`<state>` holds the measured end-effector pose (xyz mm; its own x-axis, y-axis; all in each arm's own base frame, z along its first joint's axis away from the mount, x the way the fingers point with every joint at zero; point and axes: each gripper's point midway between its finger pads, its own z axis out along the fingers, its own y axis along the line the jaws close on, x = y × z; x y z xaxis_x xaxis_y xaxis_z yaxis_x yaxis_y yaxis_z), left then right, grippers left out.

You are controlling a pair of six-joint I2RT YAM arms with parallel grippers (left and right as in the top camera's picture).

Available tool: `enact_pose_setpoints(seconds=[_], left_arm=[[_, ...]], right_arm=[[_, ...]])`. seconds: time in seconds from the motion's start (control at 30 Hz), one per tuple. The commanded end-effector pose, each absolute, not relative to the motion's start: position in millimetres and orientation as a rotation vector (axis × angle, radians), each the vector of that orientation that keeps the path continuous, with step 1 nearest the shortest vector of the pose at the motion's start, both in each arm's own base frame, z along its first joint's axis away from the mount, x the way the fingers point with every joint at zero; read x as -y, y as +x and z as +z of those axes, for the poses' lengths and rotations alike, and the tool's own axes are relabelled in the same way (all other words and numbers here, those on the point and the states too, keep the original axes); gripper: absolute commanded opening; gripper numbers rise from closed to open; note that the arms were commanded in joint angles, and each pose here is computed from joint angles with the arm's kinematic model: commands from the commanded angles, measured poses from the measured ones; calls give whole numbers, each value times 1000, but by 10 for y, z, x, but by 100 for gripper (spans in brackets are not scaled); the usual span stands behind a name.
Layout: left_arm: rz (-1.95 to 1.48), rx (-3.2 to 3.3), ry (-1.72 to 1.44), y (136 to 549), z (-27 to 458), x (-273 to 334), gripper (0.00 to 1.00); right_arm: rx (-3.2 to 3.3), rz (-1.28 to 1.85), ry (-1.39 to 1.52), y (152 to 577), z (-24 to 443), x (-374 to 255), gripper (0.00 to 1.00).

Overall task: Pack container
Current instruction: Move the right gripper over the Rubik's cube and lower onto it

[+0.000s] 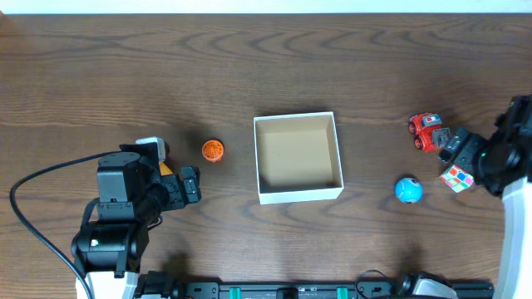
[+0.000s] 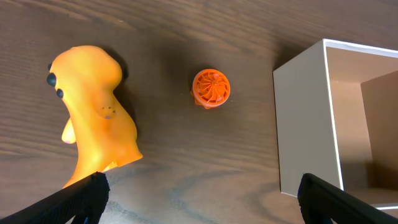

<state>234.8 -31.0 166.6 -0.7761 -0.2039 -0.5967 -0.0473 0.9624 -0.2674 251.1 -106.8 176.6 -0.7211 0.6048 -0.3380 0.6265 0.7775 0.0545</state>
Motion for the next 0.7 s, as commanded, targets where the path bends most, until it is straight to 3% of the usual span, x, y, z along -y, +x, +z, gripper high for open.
enact_pose_setpoints(seconds=[0.0, 0.67], left_arm=[[-329, -2426, -175, 2371, 1766, 332, 98], [-329, -2426, -175, 2371, 1766, 331, 98]], right_arm=[[-2638, -150, 1022, 2494, 1697, 1267, 99], [-2729, -135, 1109, 2655, 772, 1541, 99]])
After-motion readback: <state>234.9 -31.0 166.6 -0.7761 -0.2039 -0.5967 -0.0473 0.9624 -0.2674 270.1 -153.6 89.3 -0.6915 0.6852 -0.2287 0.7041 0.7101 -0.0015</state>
